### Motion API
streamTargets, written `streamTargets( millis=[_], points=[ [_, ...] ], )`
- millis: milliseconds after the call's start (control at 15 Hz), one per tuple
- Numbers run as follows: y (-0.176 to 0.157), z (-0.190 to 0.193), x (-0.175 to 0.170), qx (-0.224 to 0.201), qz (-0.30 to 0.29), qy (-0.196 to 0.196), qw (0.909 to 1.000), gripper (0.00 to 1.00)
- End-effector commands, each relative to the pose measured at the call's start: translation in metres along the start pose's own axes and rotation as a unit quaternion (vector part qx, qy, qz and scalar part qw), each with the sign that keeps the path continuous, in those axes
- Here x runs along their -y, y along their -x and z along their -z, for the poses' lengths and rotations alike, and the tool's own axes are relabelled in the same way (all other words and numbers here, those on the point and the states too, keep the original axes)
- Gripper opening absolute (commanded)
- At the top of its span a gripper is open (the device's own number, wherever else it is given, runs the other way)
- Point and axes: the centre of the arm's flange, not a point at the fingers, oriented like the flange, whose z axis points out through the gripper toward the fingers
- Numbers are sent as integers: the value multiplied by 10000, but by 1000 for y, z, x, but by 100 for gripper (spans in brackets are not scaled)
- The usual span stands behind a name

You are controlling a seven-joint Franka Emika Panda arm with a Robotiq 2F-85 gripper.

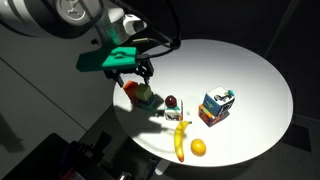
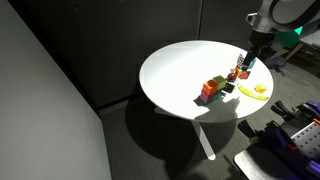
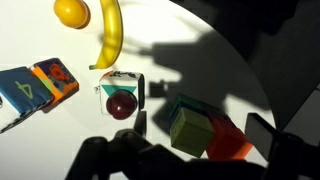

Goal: Put the yellow block on the table

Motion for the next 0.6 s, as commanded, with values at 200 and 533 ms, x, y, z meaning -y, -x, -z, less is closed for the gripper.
streamTargets(
  millis=[200,533],
  points=[
    [-21,-43,11,-232,-97,119,9996,100],
    [-32,-71,15,-371,-520,160,9978,100]
  ],
)
